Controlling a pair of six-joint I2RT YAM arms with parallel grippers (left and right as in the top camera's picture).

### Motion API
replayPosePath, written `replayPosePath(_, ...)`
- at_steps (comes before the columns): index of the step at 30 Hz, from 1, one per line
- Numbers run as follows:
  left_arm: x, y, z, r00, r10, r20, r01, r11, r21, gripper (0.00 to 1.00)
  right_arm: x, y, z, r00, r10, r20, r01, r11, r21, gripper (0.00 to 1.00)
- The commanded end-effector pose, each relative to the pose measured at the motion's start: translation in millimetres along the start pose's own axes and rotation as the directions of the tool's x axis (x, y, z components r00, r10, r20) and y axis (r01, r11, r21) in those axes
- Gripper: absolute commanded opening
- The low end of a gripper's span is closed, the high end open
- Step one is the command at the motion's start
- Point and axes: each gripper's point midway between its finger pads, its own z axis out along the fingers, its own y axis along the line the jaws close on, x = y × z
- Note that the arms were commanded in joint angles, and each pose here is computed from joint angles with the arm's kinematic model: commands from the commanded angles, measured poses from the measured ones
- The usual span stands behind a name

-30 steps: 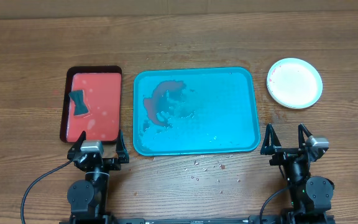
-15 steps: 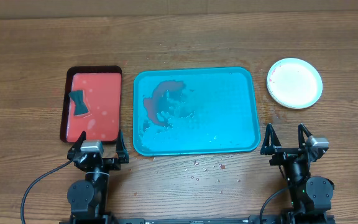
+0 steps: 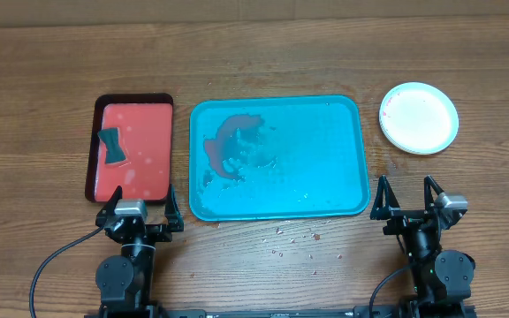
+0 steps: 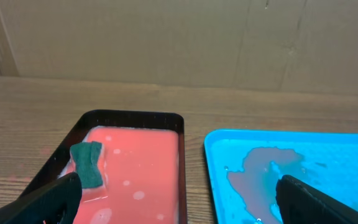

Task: Clean dirty plates on tray and stack at the side

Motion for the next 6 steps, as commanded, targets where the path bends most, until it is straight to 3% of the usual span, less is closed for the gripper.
replayPosePath(1,-0.5,0.9,-0.4,1.000,0.002,0.007,-0.002,1.000,-0.005,1.00,0.8,-2.9,0.1,1.000,-0.004,0.008,0.004,1.000,0.012,1.00)
replayPosePath(6,-0.4,0.9,-0.4,1.000,0.002,0.006,-0.002,1.000,-0.005,1.00,0.8,-2.9,0.1,1.000,-0.004,0.008,0.004,1.000,0.012,1.00)
